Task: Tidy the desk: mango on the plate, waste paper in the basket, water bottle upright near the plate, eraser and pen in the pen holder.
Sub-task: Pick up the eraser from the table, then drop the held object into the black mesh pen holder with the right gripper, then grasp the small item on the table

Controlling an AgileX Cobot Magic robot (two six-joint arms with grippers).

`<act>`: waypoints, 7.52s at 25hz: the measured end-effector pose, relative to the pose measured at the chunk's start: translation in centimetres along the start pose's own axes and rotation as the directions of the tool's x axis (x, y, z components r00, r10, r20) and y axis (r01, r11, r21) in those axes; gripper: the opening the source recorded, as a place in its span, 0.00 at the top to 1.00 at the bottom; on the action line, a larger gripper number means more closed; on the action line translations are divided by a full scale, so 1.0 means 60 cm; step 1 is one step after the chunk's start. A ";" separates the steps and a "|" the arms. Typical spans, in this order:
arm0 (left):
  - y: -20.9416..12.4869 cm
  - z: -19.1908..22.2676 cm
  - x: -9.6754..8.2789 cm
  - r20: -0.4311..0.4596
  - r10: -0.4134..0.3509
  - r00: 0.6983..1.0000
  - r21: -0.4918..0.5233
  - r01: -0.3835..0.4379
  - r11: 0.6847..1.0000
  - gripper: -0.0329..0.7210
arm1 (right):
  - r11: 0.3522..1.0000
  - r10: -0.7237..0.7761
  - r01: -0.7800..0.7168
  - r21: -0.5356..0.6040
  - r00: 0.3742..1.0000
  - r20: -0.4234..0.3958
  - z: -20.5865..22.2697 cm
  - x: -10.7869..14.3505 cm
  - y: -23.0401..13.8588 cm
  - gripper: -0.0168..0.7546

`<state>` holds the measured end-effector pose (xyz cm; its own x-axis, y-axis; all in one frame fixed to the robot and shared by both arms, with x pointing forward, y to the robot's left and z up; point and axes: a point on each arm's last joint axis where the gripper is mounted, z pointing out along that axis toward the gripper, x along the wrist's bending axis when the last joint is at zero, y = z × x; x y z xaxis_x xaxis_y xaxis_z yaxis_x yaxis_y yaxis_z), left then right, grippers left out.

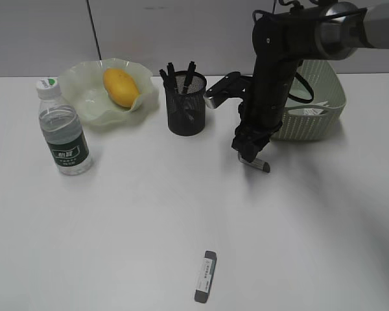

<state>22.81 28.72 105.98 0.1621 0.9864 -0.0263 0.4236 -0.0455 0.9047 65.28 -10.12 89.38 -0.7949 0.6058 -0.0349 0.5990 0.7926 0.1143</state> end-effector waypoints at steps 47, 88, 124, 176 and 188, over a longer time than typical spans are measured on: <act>0.000 0.000 0.001 -0.007 0.004 1.000 0.001 -0.004 1.000 0.37 | 0.974 -0.214 0.207 0.097 0.974 0.072 -0.007 0.052 0.017 0.59; 0.000 0.000 0.001 -0.007 0.005 1.000 0.001 -0.005 1.000 0.38 | 0.992 -0.128 0.129 0.001 0.983 0.128 -0.039 0.048 0.028 0.84; 0.000 0.000 0.001 -0.007 0.005 1.000 0.001 -0.005 1.000 0.38 | 0.627 0.288 -0.144 -0.766 0.956 0.056 -0.076 0.027 0.138 0.79; 0.077 0.124 -0.015 0.262 0.098 0.960 0.402 -0.201 0.893 0.38 | 0.714 0.693 -0.623 -0.319 0.695 0.193 -0.446 0.035 -0.412 0.37; 0.164 0.345 -0.197 0.354 0.128 0.927 0.634 -0.338 0.696 0.38 | 0.653 0.724 -0.572 -0.497 0.663 0.189 -0.444 0.191 -0.532 0.37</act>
<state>43.50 13.33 106.41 0.5196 0.8524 -0.0587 0.8048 -0.4652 0.3686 34.45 -30.34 111.78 -0.0747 0.9889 -0.1282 0.7976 0.1364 0.5876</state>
